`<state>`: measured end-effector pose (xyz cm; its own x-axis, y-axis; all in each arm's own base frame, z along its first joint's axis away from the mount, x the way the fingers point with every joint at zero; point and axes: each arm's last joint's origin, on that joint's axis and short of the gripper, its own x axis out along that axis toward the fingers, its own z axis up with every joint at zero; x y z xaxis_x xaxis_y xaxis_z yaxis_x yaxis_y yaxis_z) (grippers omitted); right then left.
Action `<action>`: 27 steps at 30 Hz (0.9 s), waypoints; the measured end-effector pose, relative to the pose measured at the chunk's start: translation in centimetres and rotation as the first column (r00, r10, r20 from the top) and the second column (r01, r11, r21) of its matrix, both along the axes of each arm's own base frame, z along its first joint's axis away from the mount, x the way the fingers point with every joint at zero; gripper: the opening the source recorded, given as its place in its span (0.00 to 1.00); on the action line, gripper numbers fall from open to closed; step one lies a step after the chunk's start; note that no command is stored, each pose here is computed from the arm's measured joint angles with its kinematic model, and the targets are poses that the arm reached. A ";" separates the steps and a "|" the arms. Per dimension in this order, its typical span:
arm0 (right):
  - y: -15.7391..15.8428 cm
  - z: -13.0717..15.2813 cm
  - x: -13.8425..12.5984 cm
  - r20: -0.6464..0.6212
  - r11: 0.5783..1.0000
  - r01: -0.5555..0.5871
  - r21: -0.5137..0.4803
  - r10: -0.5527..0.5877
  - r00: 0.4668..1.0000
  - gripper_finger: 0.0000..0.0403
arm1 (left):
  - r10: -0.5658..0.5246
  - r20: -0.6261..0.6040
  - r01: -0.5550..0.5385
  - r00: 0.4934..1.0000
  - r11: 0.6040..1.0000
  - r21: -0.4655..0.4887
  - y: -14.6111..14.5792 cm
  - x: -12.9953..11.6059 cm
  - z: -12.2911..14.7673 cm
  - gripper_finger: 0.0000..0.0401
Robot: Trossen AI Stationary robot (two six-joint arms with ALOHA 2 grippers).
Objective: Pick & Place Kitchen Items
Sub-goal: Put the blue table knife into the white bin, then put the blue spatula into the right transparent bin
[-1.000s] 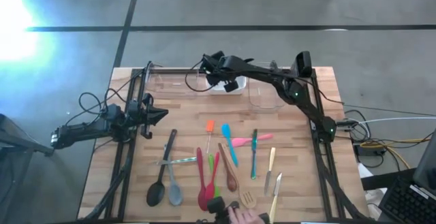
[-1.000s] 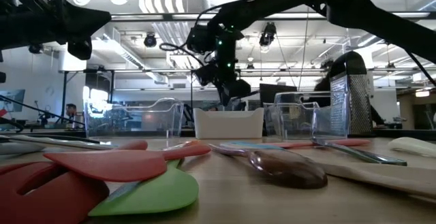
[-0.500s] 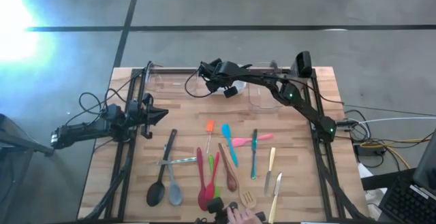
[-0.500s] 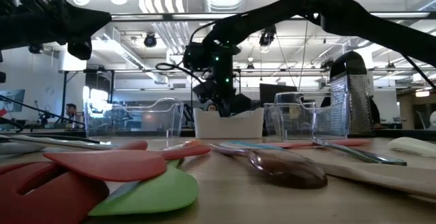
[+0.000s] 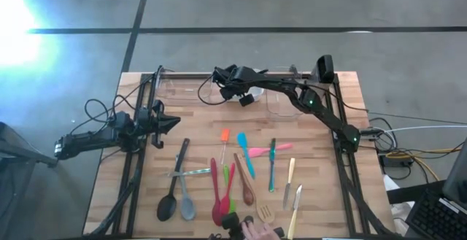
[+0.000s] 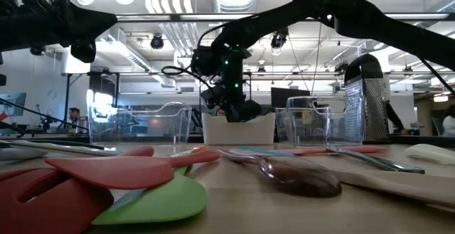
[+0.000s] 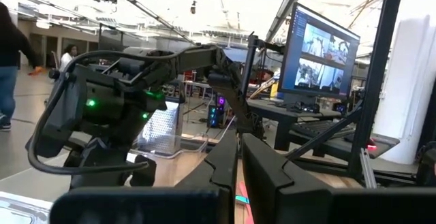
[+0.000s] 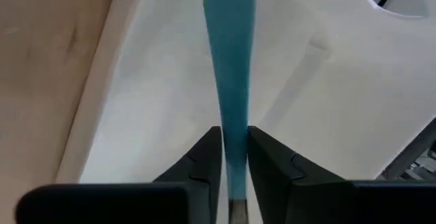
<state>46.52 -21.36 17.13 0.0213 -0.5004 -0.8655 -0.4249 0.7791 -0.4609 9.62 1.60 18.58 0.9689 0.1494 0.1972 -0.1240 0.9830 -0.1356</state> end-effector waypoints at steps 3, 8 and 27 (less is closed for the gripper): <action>0.0 0.2 0.0 0.009 1.000 0.003 -0.005 -0.003 1.000 0.23 | 0.000 0.000 0.000 1.000 1.000 0.000 0.0 0.0 0.0 0.06; 0.2 0.8 0.0 0.035 1.000 0.027 -0.009 -0.027 0.999 0.27 | 0.000 -0.006 0.000 1.000 1.000 0.000 0.0 0.0 -0.1 0.06; 6.8 13.6 -4.4 0.248 0.966 0.251 0.055 -0.257 0.934 0.26 | 0.000 -0.021 0.000 1.000 1.000 -0.003 0.0 0.0 -0.2 0.06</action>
